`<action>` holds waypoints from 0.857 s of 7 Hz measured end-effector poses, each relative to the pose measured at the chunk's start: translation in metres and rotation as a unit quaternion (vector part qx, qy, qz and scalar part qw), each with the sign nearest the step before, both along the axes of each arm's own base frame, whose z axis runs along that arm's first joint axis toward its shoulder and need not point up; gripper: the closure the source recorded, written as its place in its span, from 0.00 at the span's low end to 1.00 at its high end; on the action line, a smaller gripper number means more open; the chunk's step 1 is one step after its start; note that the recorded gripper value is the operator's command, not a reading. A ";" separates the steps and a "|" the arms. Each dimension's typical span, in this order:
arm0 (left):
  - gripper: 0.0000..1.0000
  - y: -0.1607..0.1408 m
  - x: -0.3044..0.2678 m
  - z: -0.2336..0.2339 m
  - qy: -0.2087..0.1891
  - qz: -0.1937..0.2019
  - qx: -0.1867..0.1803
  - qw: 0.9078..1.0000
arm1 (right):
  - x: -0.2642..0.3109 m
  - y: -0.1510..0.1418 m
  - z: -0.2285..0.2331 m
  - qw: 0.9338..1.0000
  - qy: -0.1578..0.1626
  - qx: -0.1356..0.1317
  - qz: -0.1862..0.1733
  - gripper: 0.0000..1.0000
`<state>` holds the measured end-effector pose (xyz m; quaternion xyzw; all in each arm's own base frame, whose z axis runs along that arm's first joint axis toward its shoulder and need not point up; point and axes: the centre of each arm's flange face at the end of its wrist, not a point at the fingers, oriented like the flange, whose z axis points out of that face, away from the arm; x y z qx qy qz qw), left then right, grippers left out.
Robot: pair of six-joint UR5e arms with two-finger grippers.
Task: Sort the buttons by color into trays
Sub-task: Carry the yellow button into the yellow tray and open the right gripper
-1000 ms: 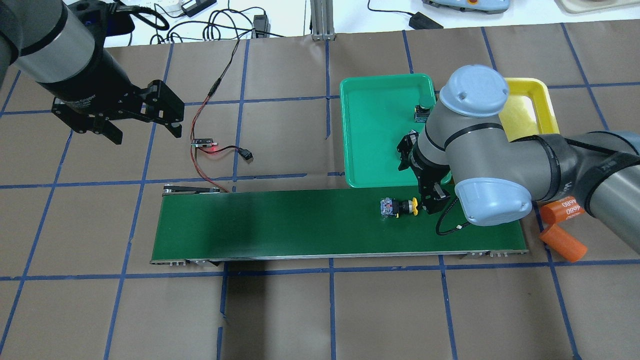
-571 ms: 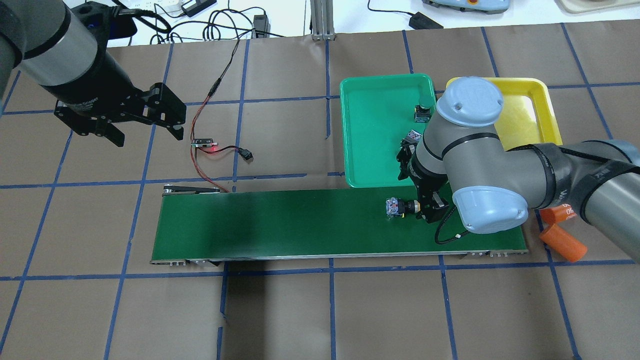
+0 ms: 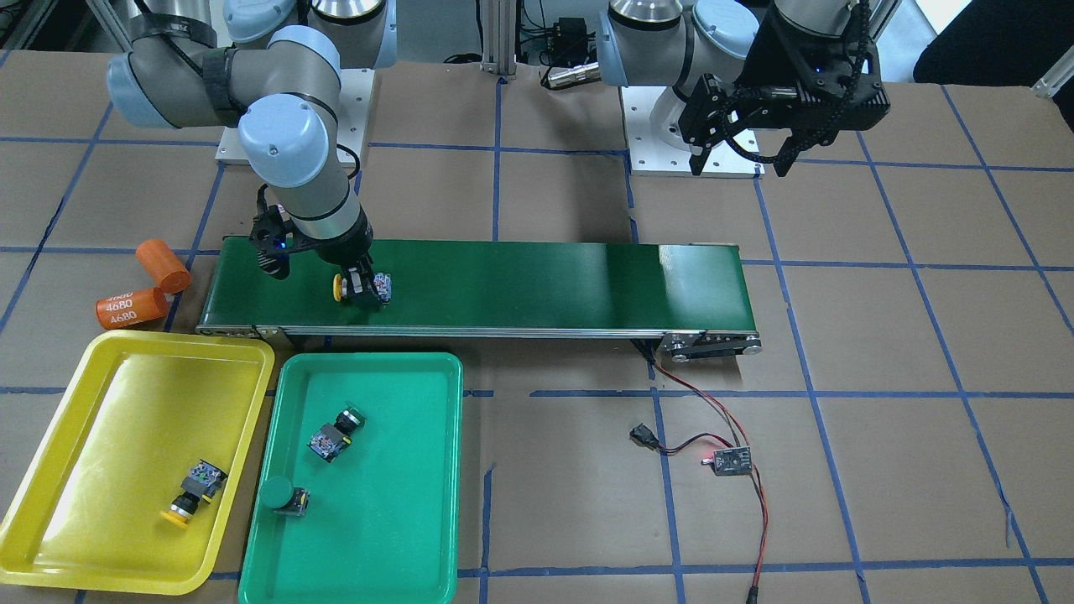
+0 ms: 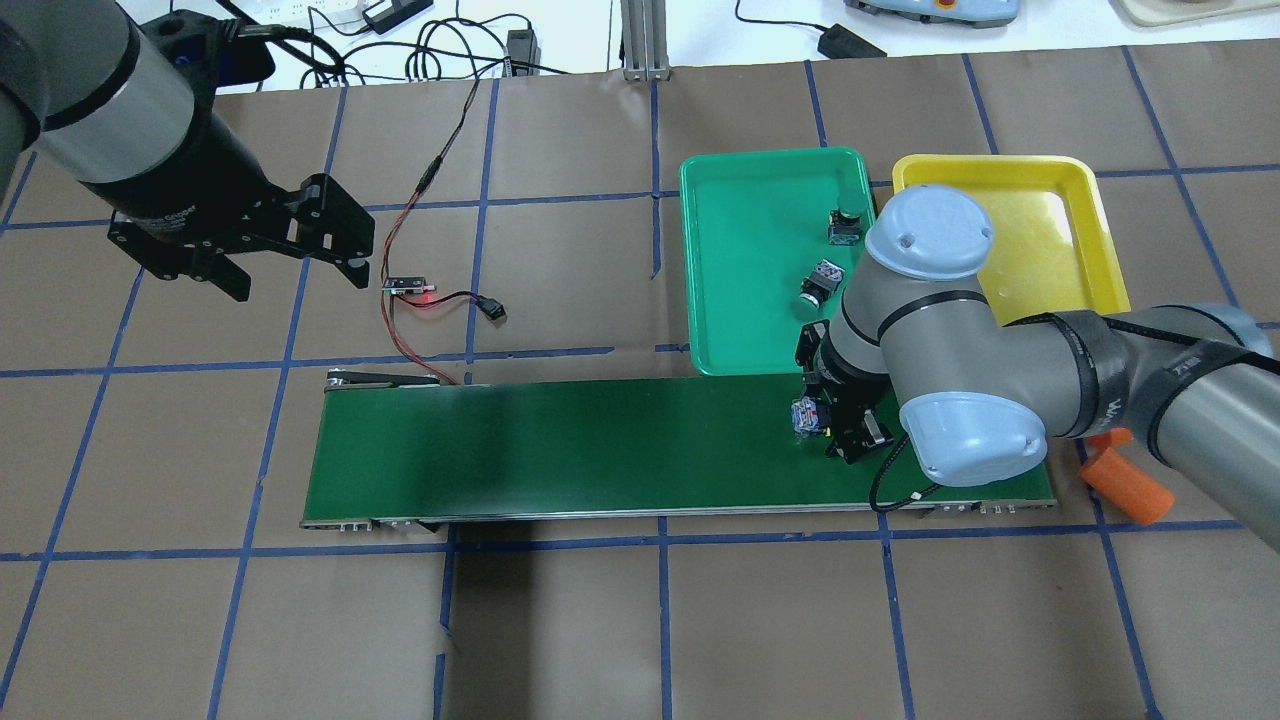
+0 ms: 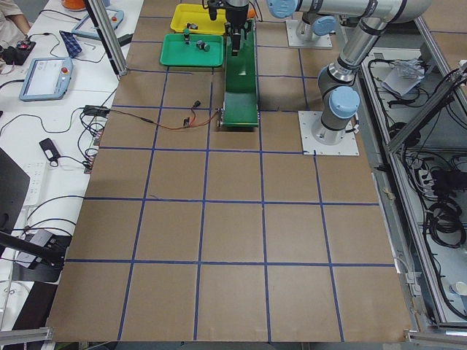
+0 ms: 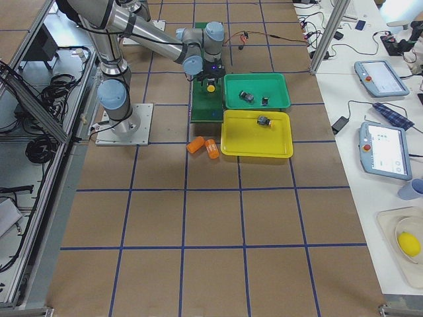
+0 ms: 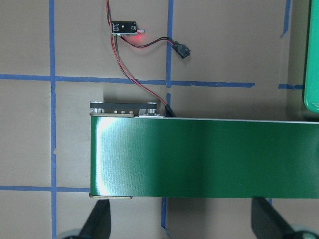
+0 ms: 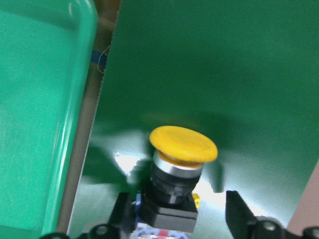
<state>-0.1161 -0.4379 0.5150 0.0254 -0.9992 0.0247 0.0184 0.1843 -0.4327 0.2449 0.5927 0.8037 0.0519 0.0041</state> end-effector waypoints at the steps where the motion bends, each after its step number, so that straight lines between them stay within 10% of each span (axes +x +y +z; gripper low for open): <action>1: 0.00 0.001 0.000 -0.001 0.000 0.000 0.000 1.000 | 0.000 -0.001 0.001 1.000 -0.001 -0.002 0.004 1.00; 6: 0.00 0.003 0.001 -0.001 0.001 0.001 0.000 1.000 | -0.011 -0.039 0.059 0.997 0.001 -0.008 0.078 1.00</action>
